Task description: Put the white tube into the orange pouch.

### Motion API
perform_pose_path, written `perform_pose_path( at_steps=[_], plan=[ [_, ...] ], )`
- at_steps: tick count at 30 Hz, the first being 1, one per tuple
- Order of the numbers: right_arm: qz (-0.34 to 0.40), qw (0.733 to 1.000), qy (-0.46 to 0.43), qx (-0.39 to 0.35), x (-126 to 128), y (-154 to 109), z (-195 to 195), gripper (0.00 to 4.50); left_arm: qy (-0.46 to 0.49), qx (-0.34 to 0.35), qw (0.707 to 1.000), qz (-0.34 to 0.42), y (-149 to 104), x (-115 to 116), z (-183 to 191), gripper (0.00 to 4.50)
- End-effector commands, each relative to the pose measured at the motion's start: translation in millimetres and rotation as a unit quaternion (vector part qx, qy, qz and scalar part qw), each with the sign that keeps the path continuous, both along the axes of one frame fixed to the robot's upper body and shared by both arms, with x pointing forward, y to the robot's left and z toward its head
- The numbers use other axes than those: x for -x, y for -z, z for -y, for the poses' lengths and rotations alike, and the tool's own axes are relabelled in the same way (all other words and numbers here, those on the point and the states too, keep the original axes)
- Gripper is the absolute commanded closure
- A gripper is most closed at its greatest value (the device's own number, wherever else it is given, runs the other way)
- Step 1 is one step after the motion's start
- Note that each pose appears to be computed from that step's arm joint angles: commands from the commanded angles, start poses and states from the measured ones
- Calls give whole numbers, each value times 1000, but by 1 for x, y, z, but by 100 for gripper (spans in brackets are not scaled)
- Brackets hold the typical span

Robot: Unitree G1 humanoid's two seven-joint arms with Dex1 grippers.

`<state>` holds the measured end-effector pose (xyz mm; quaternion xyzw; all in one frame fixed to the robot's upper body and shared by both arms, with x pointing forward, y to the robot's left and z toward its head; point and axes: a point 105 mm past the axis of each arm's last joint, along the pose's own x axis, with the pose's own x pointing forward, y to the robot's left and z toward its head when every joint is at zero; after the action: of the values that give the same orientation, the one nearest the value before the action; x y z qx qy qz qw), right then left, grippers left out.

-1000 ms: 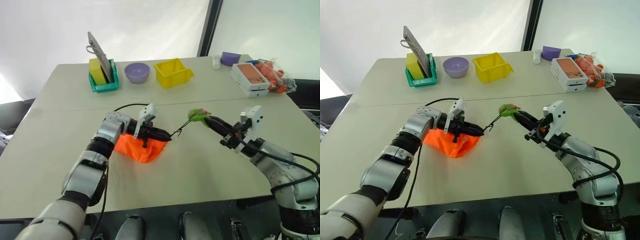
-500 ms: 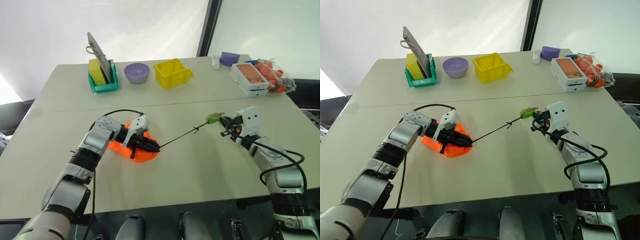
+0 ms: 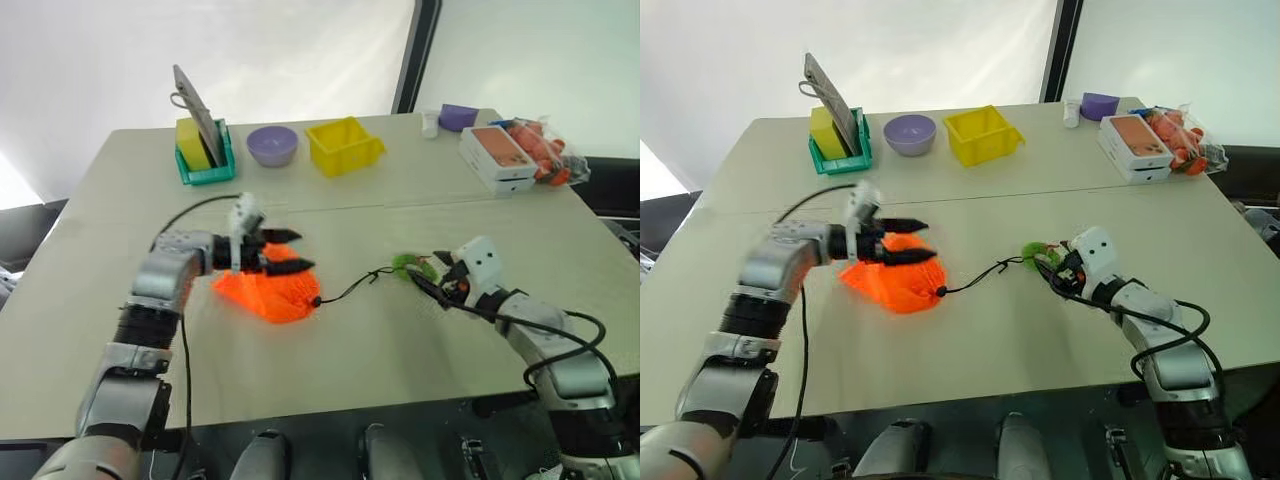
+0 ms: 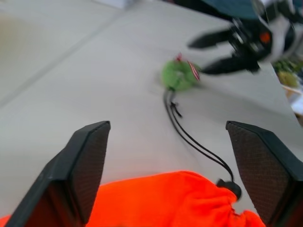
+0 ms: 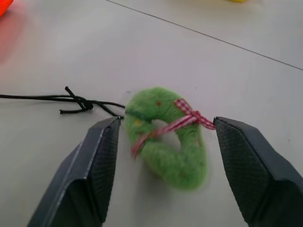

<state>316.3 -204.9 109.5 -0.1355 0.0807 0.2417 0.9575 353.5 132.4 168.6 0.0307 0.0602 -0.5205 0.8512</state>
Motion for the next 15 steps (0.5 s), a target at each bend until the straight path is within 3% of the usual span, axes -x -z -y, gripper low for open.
perform_pose_path(
  at_steps=[1, 6, 15],
  plan=[
    [36, 999, -18, -30, 8, -20, 9, 119, -122, 3, 992, 33, -10, 3, -54, 36],
    [25, 993, -24, -115, 19, -19, 27, 119, -279, -4, 960, 15, 14, 30, -123, 36],
    [15, 991, -18, -130, 18, -9, 44, 119, -378, -22, 926, -3, 55, 71, -151, 36]
  ],
)
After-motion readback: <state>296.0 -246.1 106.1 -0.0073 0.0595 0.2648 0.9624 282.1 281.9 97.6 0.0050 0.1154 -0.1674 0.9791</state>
